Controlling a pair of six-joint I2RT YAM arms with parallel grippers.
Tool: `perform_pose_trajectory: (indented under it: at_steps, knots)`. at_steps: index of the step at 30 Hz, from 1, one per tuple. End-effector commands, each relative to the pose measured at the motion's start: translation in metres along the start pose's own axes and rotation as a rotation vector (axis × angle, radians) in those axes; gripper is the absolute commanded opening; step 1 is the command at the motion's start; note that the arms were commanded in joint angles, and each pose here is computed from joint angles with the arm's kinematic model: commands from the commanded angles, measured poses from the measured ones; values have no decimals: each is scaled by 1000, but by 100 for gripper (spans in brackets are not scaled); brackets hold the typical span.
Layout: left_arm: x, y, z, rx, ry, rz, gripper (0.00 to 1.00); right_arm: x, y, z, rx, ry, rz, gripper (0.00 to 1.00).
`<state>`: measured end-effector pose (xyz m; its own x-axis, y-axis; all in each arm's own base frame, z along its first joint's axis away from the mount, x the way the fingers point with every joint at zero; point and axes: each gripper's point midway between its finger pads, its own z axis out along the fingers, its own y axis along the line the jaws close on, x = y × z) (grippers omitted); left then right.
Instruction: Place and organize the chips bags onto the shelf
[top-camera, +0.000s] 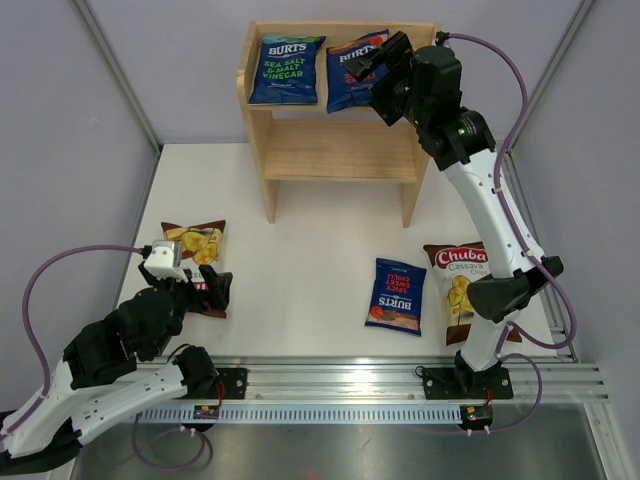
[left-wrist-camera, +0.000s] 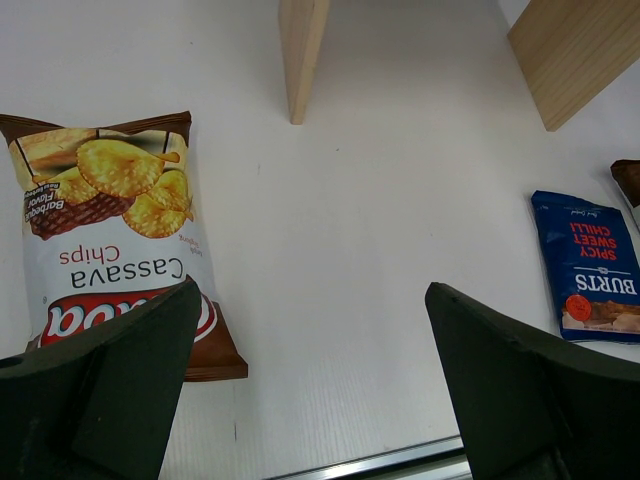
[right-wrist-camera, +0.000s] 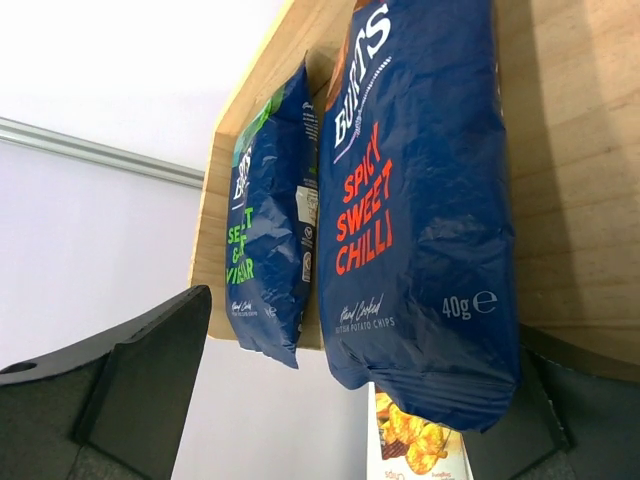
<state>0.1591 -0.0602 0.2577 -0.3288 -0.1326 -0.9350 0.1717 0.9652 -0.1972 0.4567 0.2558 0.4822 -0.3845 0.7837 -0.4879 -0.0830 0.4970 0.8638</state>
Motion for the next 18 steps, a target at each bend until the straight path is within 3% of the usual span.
perform_pose_trajectory:
  at_steps: [1,6,11,18]
  knots:
    - [-8,0,3,-15,-34,-22,99,-10,-6,-9,43,-30,-61,99]
    - [-8,0,2,-17,-38,-25,99,-6,-14,1,79,-5,-119,99]
    - [-9,2,1,-18,-45,-34,99,-6,-6,2,82,-35,-184,79]
    - [-11,4,-1,-16,-55,-44,99,-1,-6,5,105,-81,-184,67]
